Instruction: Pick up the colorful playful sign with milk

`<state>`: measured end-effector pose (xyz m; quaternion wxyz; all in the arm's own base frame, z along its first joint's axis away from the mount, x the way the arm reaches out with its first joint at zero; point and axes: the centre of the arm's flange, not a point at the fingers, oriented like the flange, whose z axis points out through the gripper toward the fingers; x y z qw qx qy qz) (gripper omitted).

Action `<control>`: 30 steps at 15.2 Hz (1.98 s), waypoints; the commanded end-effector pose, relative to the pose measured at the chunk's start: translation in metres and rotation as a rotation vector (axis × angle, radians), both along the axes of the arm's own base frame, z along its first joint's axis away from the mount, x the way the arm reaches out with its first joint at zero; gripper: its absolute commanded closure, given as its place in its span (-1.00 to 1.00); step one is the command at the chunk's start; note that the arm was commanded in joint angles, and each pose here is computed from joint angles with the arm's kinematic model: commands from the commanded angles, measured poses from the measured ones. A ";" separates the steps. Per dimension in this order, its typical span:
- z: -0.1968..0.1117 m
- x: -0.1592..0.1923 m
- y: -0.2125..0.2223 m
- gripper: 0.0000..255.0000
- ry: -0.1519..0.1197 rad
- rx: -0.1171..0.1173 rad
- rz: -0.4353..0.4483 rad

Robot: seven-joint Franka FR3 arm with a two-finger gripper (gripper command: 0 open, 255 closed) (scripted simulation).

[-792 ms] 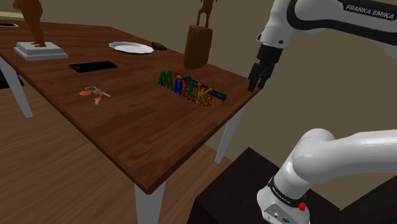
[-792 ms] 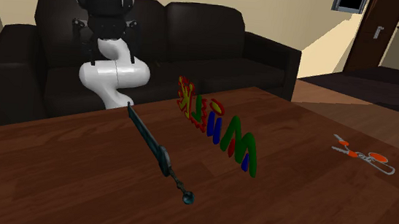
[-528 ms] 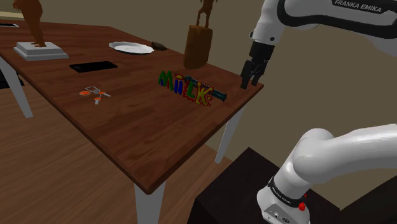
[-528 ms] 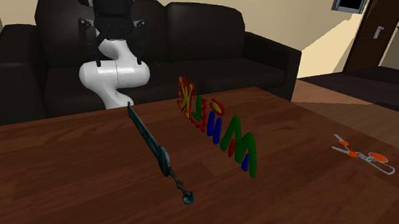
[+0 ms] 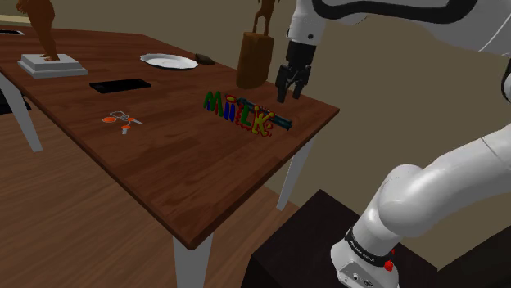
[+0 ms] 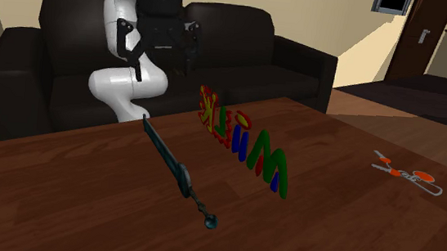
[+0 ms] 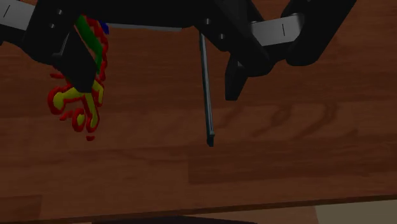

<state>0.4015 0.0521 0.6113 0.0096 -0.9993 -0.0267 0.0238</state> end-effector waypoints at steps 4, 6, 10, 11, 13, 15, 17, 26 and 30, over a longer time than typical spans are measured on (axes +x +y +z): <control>0.005 0.054 0.038 -1.00 0.003 -0.006 0.035; 0.007 0.076 0.053 -1.00 0.004 -0.009 0.049; 0.010 0.119 0.085 -1.00 0.007 -0.014 0.076; 0.011 0.130 0.093 -1.00 0.007 -0.016 0.083; 0.013 0.151 0.110 -1.00 0.008 -0.019 0.097; 0.008 0.152 0.110 -1.00 0.008 -0.019 0.098; -0.003 0.152 0.110 -1.00 0.008 -0.019 0.098; -0.027 0.152 0.110 1.00 0.008 -0.019 0.098; -0.027 0.152 0.110 1.00 0.008 -0.019 0.098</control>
